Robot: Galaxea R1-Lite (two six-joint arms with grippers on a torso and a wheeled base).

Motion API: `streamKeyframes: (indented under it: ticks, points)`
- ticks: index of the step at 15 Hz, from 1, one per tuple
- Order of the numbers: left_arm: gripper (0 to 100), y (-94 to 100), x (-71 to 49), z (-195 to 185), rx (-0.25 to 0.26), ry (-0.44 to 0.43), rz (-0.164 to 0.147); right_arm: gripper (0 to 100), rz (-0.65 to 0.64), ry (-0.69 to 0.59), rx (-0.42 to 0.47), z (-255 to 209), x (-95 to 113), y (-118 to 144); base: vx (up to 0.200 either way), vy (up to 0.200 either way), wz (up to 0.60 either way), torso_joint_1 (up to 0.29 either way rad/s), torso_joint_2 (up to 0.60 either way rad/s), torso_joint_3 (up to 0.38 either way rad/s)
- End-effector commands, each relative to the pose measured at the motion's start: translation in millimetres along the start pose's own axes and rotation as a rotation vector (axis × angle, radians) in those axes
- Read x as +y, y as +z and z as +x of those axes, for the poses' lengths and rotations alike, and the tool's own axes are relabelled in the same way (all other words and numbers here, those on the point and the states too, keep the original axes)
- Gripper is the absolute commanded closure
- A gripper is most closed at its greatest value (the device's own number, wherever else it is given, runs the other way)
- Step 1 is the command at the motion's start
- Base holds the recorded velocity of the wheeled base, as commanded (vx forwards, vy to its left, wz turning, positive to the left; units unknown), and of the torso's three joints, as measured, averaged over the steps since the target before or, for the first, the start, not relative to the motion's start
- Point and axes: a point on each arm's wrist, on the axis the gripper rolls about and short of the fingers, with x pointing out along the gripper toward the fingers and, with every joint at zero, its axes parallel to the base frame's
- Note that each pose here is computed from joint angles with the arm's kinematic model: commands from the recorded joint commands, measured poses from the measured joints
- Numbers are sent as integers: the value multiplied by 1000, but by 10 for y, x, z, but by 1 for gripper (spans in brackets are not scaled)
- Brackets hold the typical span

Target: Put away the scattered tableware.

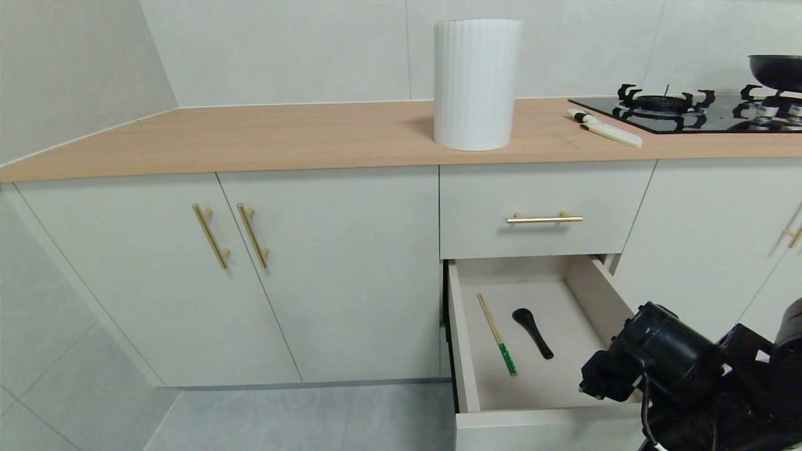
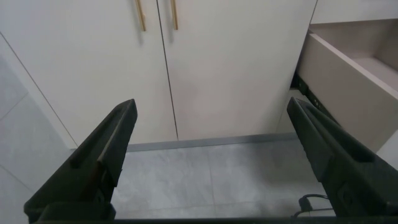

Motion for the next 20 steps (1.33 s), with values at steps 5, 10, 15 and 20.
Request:
streamKeyframes:
  ticks: [5, 10, 15, 20]
  points:
    - [0, 0, 0, 0, 0, 0, 0, 0, 7, -12, 80, 262, 15, 124, 0, 0, 0, 0, 0, 0]
    - [0, 0, 0, 0, 0, 0, 0, 0, 89, -28, 60, 437, -33, 261, 0, 0, 0, 0, 0, 0]
    - [0, 0, 0, 0, 0, 0, 0, 0, 211, -76, 60, 579, -123, 473, 0, 0, 0, 0, 0, 0]
    - [0, 0, 0, 0, 0, 0, 0, 0, 355, -145, -52, 836, -289, 694, 0, 0, 0, 0, 0, 0]
